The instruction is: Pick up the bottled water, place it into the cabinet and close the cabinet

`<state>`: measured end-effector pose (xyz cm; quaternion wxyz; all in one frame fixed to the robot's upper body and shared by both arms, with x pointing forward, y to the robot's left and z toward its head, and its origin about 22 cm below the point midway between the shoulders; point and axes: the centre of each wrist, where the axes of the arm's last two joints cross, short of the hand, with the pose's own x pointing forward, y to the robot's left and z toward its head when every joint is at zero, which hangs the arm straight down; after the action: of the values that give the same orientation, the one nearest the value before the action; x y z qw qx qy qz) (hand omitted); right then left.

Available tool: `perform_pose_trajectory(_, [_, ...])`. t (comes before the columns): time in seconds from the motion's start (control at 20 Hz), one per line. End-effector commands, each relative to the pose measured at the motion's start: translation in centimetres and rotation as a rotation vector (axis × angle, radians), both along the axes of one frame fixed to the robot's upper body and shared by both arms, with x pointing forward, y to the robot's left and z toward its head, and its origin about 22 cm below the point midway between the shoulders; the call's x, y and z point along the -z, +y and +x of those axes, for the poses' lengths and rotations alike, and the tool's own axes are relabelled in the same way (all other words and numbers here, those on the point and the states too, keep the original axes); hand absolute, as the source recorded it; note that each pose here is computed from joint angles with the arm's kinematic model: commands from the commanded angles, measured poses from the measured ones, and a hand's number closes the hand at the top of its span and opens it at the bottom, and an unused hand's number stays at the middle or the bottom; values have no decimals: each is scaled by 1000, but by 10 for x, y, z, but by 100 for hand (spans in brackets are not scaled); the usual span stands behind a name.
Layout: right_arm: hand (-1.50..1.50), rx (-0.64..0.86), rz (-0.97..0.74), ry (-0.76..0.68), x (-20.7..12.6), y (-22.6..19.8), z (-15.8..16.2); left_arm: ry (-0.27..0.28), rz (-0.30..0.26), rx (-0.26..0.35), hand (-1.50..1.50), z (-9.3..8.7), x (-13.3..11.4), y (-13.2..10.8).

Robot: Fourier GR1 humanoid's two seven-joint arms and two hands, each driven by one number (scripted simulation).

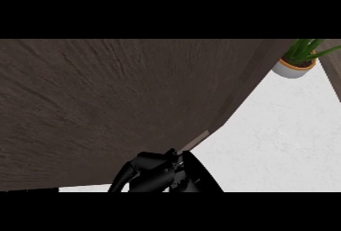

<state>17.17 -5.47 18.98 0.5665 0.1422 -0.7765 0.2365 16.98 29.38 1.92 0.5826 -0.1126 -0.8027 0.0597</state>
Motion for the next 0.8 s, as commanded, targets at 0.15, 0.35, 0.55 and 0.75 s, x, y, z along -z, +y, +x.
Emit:
perform_pose_trajectory(0.15, [150, 18, 63, 145, -10, 28, 92, -6, -6, -4, 150, -8, 5, 18])
perform_pose_trajectory(0.35, [150, -12, 89, 228, 10, 9, 134, -13, 19, -5, 150, -18, -10, 36])
perform_pose_trajectory(0.55, [150, 11, 74, 239, 11, 5, 181, -6, 2, 4, 150, -21, -20, 34])
perform_pose_trajectory(0.75, [150, 45, 69, 225, 26, -20, 214, -16, 3, 21, 150, -25, -13, 30])
